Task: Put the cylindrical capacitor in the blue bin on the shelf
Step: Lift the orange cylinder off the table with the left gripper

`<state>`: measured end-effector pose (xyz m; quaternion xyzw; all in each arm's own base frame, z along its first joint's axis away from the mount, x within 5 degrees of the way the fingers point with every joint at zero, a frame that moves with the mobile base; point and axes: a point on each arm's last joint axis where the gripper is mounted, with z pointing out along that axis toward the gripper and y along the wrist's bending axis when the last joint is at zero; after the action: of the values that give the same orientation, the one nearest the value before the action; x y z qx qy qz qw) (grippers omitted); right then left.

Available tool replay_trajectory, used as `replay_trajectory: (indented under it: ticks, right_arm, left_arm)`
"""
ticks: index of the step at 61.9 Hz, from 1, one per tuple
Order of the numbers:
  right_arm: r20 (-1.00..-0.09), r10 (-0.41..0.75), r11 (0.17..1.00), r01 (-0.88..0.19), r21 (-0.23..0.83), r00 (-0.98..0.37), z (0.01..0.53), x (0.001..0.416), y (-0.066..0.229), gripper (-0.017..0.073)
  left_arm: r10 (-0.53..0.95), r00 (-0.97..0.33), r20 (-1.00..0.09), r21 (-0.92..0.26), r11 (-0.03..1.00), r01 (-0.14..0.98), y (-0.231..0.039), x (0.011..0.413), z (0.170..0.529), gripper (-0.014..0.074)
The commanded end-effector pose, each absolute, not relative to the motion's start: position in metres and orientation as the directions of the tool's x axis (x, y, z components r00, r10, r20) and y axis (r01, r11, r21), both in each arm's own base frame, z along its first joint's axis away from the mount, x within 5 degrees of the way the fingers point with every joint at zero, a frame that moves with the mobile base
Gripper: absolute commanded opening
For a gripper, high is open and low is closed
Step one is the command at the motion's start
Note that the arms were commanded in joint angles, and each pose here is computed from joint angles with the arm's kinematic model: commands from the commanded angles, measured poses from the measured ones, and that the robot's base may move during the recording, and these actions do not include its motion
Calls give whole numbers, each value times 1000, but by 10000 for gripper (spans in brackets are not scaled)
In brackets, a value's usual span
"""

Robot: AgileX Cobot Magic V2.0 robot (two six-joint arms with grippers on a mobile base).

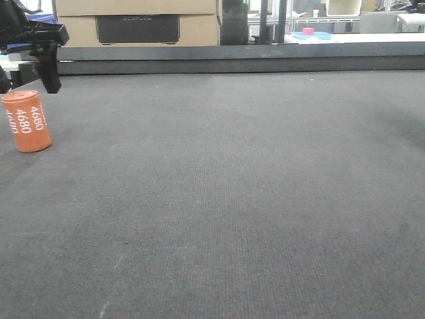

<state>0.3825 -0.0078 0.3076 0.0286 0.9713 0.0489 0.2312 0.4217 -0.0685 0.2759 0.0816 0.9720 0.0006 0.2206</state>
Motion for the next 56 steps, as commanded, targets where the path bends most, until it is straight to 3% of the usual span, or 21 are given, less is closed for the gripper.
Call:
replay_trajectory:
  ticks: [1,31,40,50,56]
  right_arm:
    - [-470,72,995,31,95,-880,313,382,-10,-165]
    - [-471,72,995,31,95,-879,313,382,-10,-165]
    - [-471,72,995,31,95,-879,313,382,-10,-165]
    - [-471,72,995,31,95,-879,313,382,-10,-165]
    - [-471,72,995,31,95,-879,313,382,-10,-165]
  left_arm:
    - [169,-886,-431,54,985,161,-68,424,276,413]
    - [164,-919,-359,55,987,154,-68,428,252,408]
    - [157,-931,-329,51,988,148,-69,431,240,371]
    - [156,-933,-324,49,988,148,-69,431,239,220]
    - [156,-933,-324,49,988,148,-69,431,239,34]
